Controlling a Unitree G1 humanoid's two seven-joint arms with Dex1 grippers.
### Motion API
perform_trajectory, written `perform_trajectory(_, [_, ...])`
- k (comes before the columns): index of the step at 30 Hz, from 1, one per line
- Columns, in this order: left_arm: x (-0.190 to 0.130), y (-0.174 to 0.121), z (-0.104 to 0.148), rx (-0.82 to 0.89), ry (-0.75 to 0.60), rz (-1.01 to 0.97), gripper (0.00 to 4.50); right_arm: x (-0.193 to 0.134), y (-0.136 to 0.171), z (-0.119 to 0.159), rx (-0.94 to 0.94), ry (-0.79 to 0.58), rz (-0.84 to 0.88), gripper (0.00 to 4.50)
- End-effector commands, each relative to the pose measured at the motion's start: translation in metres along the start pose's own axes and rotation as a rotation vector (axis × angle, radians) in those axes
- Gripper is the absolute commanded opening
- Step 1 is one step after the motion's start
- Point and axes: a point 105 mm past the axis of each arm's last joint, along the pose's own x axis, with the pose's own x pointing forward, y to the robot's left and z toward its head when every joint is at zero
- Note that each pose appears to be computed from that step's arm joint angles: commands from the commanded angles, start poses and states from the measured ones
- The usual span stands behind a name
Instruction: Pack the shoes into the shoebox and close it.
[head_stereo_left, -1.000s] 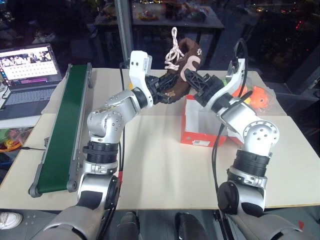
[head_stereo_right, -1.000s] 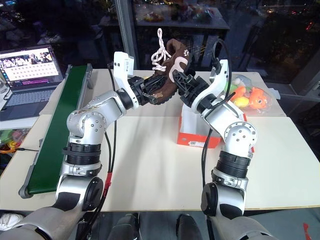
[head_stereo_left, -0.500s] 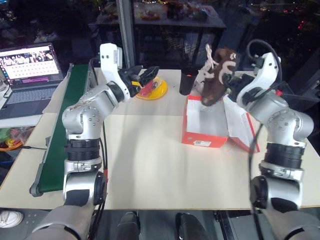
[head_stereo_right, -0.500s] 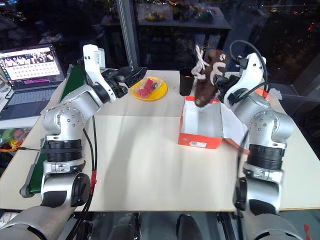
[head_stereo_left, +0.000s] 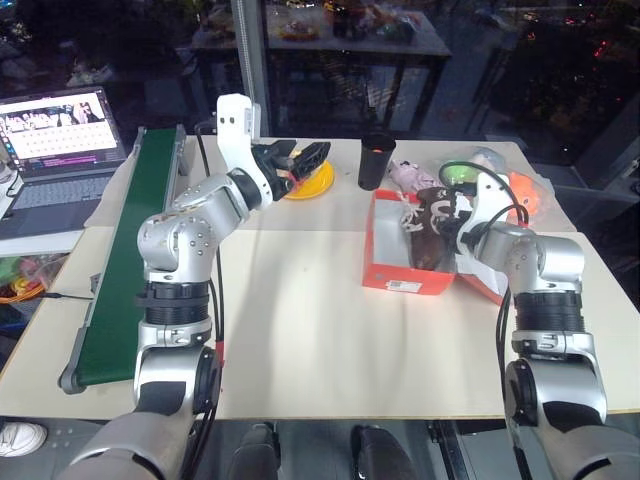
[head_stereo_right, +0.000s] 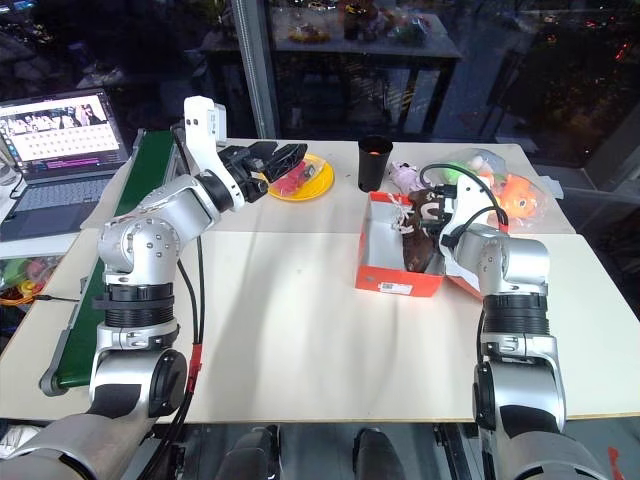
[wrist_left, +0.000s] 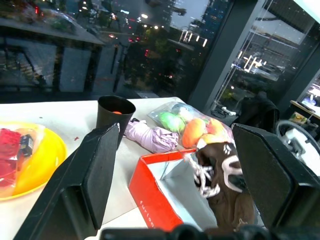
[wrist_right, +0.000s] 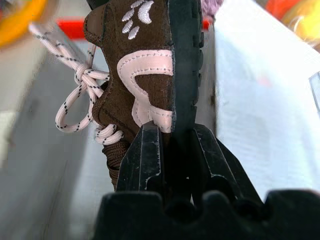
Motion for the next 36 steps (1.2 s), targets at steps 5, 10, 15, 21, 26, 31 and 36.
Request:
perform_trajectory(5, [-0.002,-0.008,0.012,0.023,-0.045,-0.016,3.92,0.0,-0.016,0.003,-0.039,-0.022,-0.053,0.77])
perform_trajectory(10, [-0.003,-0.01,0.011,0.022,-0.045,-0.019,3.95,-0.001,-0.013,0.006,-0.05,-0.034,-0.047,2.54])
perform_trajectory(15, [-0.004,-0.009,0.011,0.027,-0.042,-0.012,3.95,-0.003,-0.007,0.013,-0.062,-0.06,-0.038,4.19])
perform_trajectory(21, [-0.01,0.004,0.01,0.107,-0.009,0.045,3.95,-0.015,0.011,0.043,-0.099,-0.166,0.004,4.44])
perform_trajectory(26, [-0.037,0.045,0.0,0.234,0.058,0.23,3.95,-0.061,0.083,0.085,-0.094,-0.446,0.417,4.44])
perform_trajectory(31, [-0.071,0.084,-0.008,0.283,0.105,0.417,4.48,-0.1,0.126,0.078,-0.055,-0.461,0.8,4.5])
perform_trajectory(36, [-0.109,0.118,-0.011,0.33,0.105,0.619,4.48,-0.119,0.151,0.063,-0.078,-0.424,0.996,4.5])
